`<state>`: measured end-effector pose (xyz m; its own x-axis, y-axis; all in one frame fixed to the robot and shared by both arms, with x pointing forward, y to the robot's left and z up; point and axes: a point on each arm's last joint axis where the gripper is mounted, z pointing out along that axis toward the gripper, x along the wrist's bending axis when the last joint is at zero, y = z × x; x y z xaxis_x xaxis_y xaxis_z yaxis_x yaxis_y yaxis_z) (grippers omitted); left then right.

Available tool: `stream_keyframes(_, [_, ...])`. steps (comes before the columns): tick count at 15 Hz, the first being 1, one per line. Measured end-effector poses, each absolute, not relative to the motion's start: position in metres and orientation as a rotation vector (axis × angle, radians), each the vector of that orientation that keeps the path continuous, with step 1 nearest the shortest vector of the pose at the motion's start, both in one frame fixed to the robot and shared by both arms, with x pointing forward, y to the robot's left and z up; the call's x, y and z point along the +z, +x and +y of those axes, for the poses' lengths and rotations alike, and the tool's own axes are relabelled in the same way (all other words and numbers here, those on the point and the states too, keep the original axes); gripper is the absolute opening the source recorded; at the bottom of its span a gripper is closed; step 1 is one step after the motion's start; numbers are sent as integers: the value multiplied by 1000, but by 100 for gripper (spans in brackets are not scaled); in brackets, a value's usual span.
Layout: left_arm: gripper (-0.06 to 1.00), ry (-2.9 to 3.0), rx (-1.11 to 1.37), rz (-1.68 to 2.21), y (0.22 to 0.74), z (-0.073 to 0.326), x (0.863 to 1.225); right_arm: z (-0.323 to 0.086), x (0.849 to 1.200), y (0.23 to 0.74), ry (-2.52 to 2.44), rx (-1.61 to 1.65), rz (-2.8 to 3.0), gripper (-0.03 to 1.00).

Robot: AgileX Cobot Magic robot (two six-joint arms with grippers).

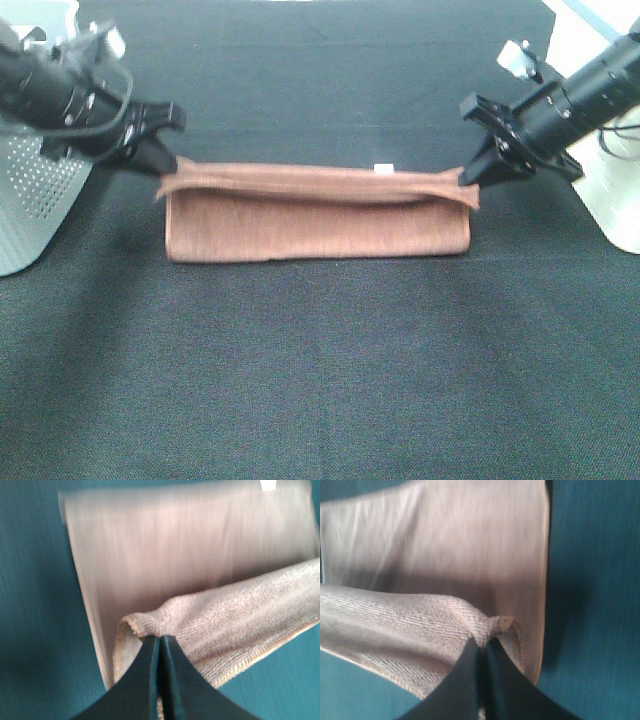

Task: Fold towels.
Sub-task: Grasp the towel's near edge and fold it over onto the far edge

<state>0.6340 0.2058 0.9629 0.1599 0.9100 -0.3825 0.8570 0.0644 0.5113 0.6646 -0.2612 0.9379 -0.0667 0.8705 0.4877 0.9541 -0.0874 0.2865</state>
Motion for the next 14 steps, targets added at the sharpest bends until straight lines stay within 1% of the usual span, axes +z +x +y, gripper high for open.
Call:
stream_keyframes(3, [0, 1780, 168, 1674, 648, 206, 953, -262, 935, 687, -2045, -913, -2037, 0])
stream_keyframes(6, [0, 1785, 189, 1704, 655, 207, 932, -263, 922, 703, -2093, -957, -2015, 0])
stream_keyframes(11, [0, 1788, 234, 1714, 660, 200, 914, -265, 903, 710, -2143, -961, -1983, 0])
stream_keyframes(12, [2, 1779, 262, 1711, 661, 198, 913, -265, 898, 711, -2152, -955, -1978, 1])
stream_keyframes(13, [7, 1774, 274, 1711, 662, 199, 913, -265, 898, 712, -2159, -961, -1976, 8])
stream_keyframes(14, [16, 1769, 287, 1710, 663, 199, 913, -265, 898, 712, -2165, -969, -1970, 18])
